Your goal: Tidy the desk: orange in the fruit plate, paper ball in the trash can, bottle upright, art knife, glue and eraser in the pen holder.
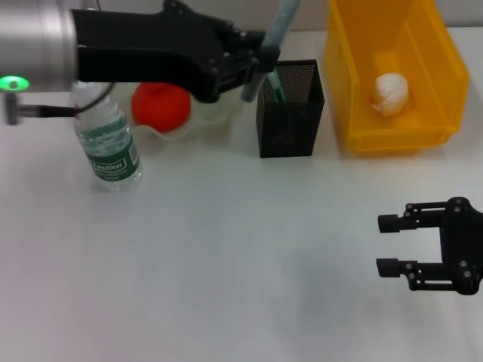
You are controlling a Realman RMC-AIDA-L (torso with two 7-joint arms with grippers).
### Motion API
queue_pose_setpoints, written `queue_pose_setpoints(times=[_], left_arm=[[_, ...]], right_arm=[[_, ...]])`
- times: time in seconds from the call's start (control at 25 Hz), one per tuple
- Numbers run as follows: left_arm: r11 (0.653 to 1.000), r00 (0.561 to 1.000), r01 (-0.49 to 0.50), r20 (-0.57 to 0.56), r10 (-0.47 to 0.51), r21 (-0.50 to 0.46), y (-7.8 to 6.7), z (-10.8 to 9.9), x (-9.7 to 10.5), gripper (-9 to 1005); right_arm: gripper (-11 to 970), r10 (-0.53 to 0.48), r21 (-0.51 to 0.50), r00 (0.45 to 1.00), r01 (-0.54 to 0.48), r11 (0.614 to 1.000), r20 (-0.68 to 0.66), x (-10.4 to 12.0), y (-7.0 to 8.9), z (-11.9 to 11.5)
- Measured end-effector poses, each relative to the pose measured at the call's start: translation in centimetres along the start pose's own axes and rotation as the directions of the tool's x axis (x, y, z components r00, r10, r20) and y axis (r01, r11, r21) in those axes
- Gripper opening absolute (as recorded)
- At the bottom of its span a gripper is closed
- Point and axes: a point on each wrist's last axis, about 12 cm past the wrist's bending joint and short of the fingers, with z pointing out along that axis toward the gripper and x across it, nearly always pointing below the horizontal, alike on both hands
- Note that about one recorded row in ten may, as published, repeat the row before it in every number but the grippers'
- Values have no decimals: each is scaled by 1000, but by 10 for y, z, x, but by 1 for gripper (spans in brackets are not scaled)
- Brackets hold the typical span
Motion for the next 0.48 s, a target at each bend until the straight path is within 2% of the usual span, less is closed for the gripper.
queue_pose_setpoints(times=[0.04, 0.08, 0.16, 0.24, 0.28, 0.32, 0.36, 0.4, 0.48], left_arm=[[1000, 999, 6, 45, -6, -2, 12, 15, 9, 151], [1000, 999, 6, 45, -6, -2, 12, 15, 9, 152], [1000, 996, 11, 92, -12, 6, 25, 31, 18, 152], [1000, 994, 16, 104, -17, 6, 30, 37, 21, 152], [1000, 992, 17, 125, -18, 6, 43, 56, 28, 152], [1000, 992, 16, 126, -16, 5, 44, 59, 29, 152], [1000, 992, 14, 125, -13, -10, 50, 73, 31, 152], [1000, 992, 14, 125, -13, -10, 50, 73, 31, 152], [998, 993, 27, 119, -20, -55, 55, 87, 34, 151]], right_arm=[[614, 8, 1, 1000, -8, 1000, 7, 1, 0, 0], [614, 8, 1, 1000, -8, 1000, 7, 1, 0, 0], [614, 12, 2, 1000, -12, 1000, 11, 2, 0, 0], [614, 13, 1, 1000, -13, 1000, 12, 2, 0, 0], [614, 13, 1, 1000, -13, 1000, 12, 2, 0, 0], [614, 14, 0, 1000, -14, 1000, 12, 2, 0, 1], [614, 20, 0, 1000, -20, 1000, 12, 1, 0, 1], [614, 20, 0, 1000, -20, 1000, 12, 1, 0, 1], [614, 23, -1, 1000, -23, 1000, 14, 1, -1, 1]])
